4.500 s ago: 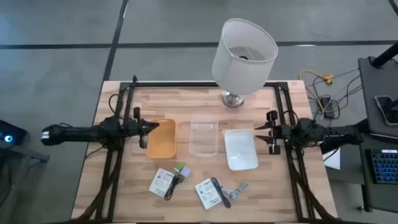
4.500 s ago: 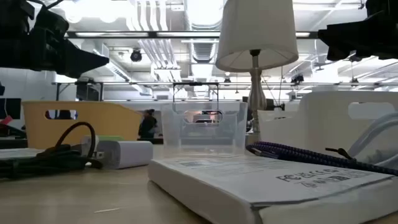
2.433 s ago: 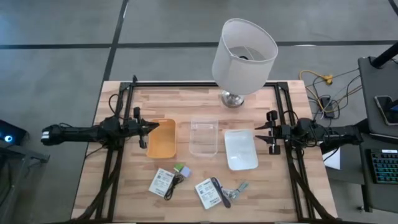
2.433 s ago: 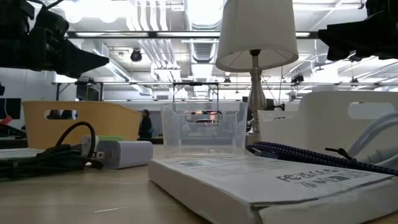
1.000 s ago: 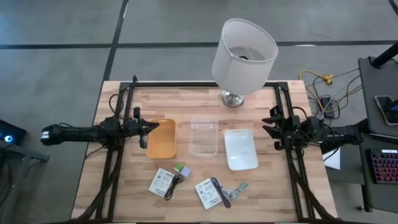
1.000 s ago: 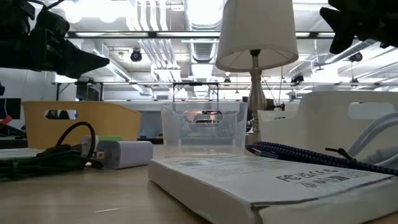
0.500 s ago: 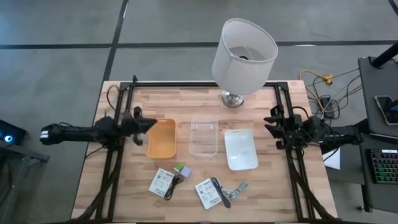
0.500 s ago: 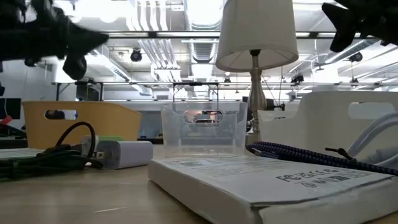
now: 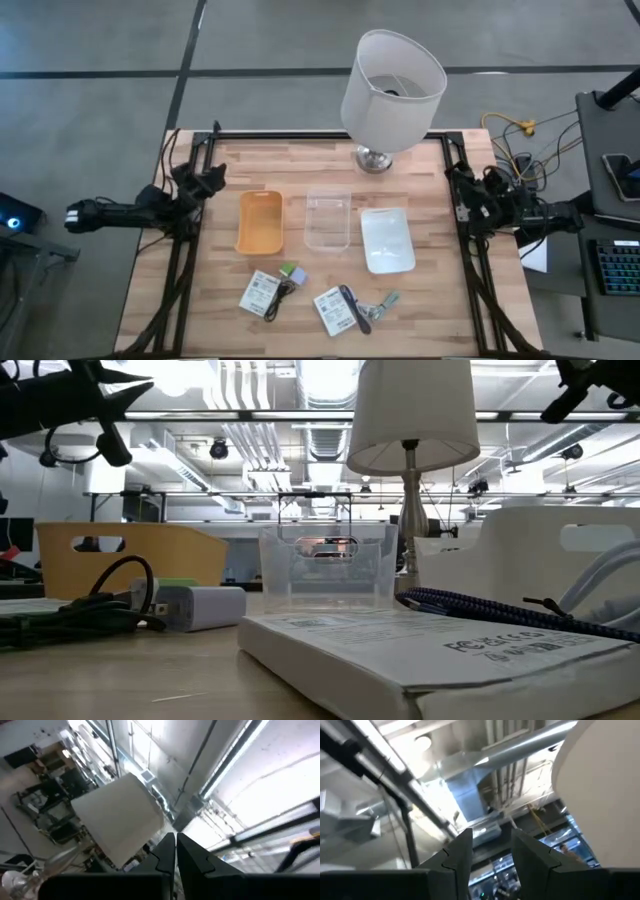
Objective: Pick and place items into bin
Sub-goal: Put the blue charger adapter into the transparent bin
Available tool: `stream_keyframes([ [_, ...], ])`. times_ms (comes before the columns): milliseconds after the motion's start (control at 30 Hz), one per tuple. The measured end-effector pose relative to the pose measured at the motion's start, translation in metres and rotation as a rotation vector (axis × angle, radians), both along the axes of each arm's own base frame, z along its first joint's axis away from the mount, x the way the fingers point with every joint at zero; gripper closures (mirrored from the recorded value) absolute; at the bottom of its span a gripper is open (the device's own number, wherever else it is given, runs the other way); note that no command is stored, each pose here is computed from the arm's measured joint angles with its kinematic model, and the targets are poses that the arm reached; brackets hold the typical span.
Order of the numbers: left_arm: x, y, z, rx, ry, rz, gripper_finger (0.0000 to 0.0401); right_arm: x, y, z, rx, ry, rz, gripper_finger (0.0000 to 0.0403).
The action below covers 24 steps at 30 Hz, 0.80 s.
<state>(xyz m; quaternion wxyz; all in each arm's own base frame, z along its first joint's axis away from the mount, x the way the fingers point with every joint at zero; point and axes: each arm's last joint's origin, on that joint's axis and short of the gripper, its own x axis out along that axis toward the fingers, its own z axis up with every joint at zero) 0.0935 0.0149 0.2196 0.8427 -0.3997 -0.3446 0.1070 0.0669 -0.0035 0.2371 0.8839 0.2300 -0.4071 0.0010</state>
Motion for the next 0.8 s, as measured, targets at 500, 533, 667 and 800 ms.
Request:
stream_keyframes([
  [500, 0.016, 0.0, 0.036, 0.006, 0.134, 0.023, 0.0372, 0.012, -0.005, 0.012, 0.27, 0.246, -0.015, 0.0269],
  [533, 0.022, -0.001, 0.042, 0.009, 0.221, 0.013, 0.0358, 0.017, -0.005, 0.011, 0.305, 0.353, -0.013, 0.0262],
  [667, 0.036, -0.005, 0.07, 0.041, 0.647, -0.103, 0.0289, 0.029, -0.004, 0.01, 0.429, 0.71, -0.023, 0.0223],
  [800, 0.049, -0.014, 0.095, 0.078, 0.933, -0.316, 0.0246, 0.041, -0.002, 0.026, 0.403, 0.903, -0.036, 0.0191],
])
